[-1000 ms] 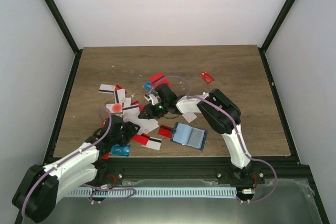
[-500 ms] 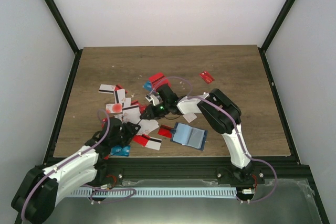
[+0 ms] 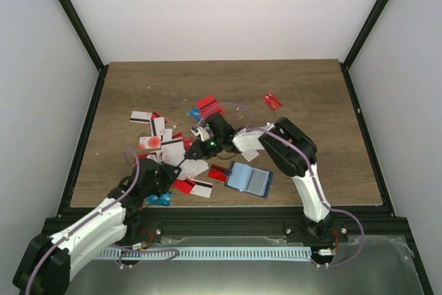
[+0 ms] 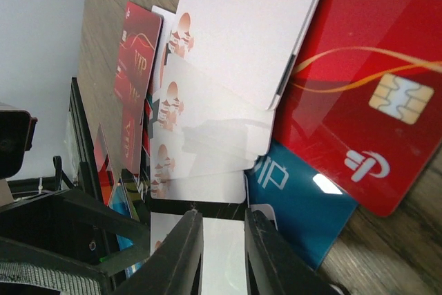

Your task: Put the credit cards into the card holder

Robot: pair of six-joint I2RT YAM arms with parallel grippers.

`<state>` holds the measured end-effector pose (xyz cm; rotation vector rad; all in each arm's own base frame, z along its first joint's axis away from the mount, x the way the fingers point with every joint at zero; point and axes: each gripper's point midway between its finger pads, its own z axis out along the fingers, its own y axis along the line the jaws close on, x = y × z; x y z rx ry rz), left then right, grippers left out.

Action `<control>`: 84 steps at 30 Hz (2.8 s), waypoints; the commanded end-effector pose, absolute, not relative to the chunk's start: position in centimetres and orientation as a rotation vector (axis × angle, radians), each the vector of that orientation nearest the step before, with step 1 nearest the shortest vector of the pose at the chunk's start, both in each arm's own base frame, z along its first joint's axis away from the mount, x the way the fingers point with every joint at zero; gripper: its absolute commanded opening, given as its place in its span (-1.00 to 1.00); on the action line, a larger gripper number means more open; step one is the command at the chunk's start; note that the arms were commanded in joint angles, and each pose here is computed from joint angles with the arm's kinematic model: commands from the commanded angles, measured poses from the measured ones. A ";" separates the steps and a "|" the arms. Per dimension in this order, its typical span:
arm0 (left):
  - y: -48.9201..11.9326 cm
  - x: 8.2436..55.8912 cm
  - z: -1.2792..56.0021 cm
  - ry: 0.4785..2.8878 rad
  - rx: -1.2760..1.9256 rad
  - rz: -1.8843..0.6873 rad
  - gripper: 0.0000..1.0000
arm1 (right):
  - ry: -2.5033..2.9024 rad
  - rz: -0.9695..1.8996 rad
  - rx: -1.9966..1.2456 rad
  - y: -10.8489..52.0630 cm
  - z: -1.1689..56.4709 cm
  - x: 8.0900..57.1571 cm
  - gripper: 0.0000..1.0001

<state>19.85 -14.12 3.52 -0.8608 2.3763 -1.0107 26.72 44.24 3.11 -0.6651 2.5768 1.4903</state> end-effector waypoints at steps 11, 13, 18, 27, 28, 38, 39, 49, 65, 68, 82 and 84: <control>-14.1 20.7 6.1 2.319 -0.836 -1.028 -0.10 | 2.770 1.426 -0.659 42.9 -0.3 23.1 -0.66; -14.2 20.8 6.5 2.319 -0.831 -1.025 -0.10 | 2.770 1.425 -0.661 42.9 -0.3 23.1 -0.67; -14.0 21.0 6.5 2.313 -0.832 -1.013 -0.16 | 2.764 1.431 -0.664 43.0 -0.1 23.1 -0.68; -14.5 22.2 7.3 2.259 -0.776 -1.037 -0.28 | 2.764 1.453 -0.671 43.0 0.2 22.7 -0.73; -14.6 22.3 7.5 2.251 -0.774 -1.042 -0.29 | 2.765 1.459 -0.671 43.0 0.3 22.6 -0.73; -15.0 23.1 9.2 2.173 -0.753 -1.105 -0.36 | 2.786 1.543 -0.643 43.0 0.5 21.8 -0.79; -15.0 23.2 9.5 2.161 -0.751 -1.112 -0.35 | 2.791 1.549 -0.638 43.0 0.4 21.7 -0.79; -15.3 23.5 9.5 2.146 -0.744 -1.134 -0.36 | 2.795 1.583 -0.630 43.1 0.3 21.5 -0.82; -14.0 22.0 5.8 2.256 -0.747 -1.001 -0.41 | 2.806 1.553 -0.610 43.0 -0.1 21.9 -0.82; -13.8 21.9 5.1 2.277 -0.737 -0.961 -0.51 | 2.810 1.550 -0.610 43.0 -0.2 21.9 -0.83; -14.3 22.6 6.7 2.241 -0.601 -0.960 -0.92 | 2.735 1.543 -0.629 43.0 2.3 23.1 -0.80; -14.9 22.8 8.0 2.226 -0.535 -0.985 -0.92 | 2.684 1.539 -0.640 42.7 4.0 23.9 -0.73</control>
